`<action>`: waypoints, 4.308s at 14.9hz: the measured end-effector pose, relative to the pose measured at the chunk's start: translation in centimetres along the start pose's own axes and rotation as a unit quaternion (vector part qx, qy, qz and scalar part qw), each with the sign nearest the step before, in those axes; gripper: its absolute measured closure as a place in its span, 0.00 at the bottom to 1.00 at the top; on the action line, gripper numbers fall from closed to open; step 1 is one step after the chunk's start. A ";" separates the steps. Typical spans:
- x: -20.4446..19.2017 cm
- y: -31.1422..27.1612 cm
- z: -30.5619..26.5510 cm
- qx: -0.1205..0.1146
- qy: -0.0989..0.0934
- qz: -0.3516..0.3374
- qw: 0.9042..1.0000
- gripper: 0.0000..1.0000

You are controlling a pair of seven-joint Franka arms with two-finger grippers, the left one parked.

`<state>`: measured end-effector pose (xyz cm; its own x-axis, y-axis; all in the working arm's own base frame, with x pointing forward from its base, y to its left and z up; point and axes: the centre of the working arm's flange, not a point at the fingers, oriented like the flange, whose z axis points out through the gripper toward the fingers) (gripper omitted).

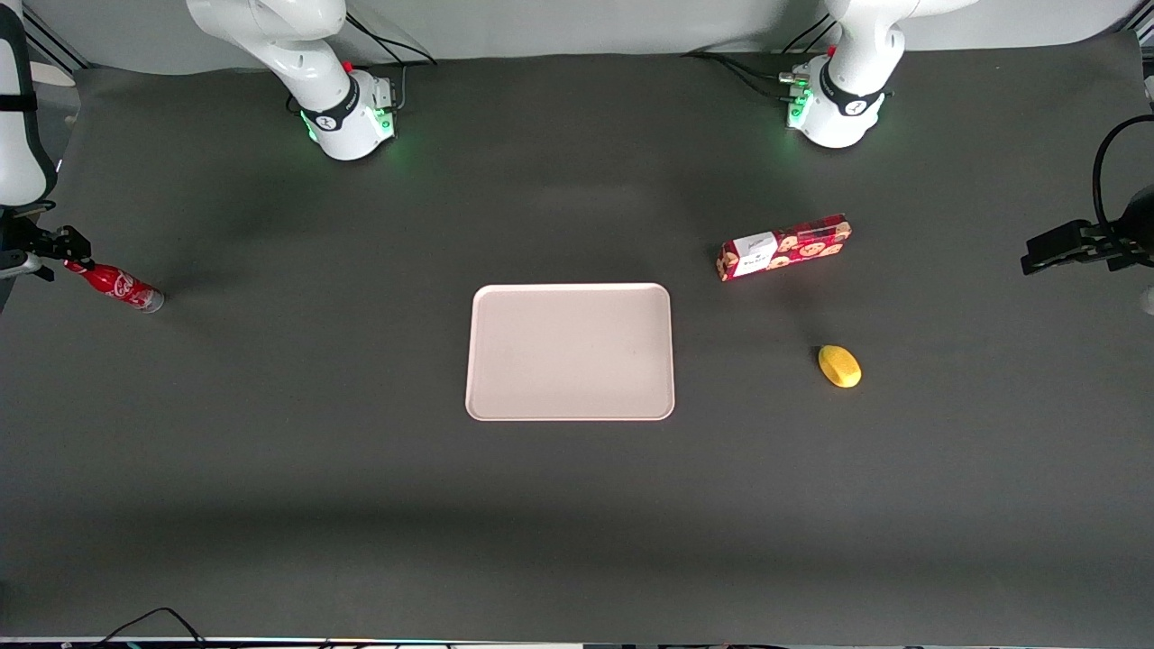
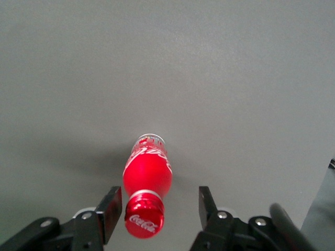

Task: Place coke bottle on tray

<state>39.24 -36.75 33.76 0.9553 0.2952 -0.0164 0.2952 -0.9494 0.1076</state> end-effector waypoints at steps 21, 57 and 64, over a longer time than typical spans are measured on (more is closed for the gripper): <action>12.8 -5.4 -17.2 0.076 -0.018 0.009 0.997 0.68; 38.6 -63.1 -10.9 0.049 -0.035 0.339 0.939 0.21; 35.9 -52.2 -31.3 -0.004 -0.017 0.240 0.971 0.00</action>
<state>57.65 26.76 58.69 0.9829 -0.1840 0.0046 -0.1832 -0.9758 0.1192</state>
